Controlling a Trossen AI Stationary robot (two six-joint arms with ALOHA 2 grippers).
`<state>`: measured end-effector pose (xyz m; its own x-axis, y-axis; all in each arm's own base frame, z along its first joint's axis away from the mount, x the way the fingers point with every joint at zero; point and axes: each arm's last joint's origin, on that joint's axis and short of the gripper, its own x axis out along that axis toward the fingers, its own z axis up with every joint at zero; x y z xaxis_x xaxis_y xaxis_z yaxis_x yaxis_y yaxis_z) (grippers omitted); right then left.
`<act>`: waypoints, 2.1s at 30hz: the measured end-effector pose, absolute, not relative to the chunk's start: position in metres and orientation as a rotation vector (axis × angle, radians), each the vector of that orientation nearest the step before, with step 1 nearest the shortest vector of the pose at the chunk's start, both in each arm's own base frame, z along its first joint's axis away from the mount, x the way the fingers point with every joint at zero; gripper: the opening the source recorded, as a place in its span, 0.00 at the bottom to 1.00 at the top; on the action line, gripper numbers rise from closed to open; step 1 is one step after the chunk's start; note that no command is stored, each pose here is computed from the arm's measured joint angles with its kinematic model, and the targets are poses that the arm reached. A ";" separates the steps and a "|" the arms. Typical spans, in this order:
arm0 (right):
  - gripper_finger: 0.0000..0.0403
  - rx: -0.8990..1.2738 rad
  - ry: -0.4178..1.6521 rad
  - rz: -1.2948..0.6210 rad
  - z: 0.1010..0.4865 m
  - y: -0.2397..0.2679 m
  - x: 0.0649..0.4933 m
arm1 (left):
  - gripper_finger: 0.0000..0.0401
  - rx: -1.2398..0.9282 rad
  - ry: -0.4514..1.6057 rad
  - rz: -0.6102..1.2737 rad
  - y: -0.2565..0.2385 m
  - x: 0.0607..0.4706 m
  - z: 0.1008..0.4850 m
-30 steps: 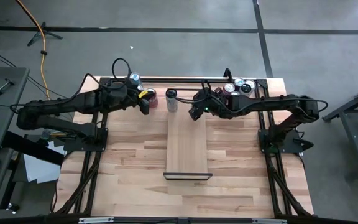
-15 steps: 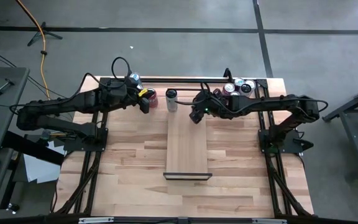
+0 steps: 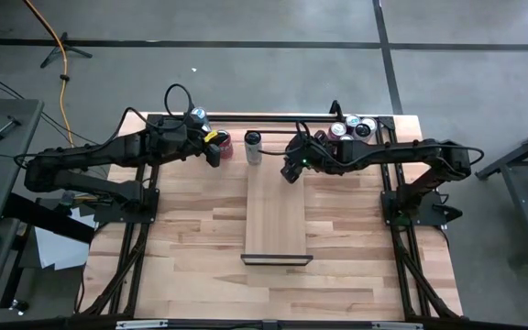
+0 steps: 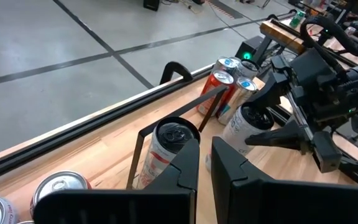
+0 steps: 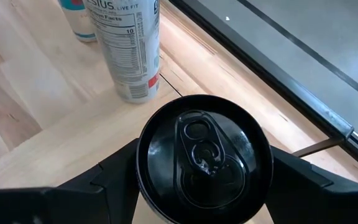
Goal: Place canned beverage on shelf
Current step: Put the left white-pink soda can on the shelf aligned with the other white-pink soda can
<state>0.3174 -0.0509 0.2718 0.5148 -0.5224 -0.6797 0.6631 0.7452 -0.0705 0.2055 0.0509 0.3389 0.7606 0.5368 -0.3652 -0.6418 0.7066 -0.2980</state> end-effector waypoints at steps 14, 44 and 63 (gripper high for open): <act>0.67 0.270 0.719 -0.734 0.272 -0.051 0.318 | 0.00 -0.431 0.265 0.644 0.050 0.206 0.339; 0.96 0.110 0.535 -0.343 0.348 -0.075 0.239 | 0.00 -0.452 0.275 0.597 0.049 0.206 0.339; 0.96 0.382 0.262 -0.225 0.312 -0.080 0.195 | 0.00 -0.477 0.267 0.602 0.049 0.206 0.339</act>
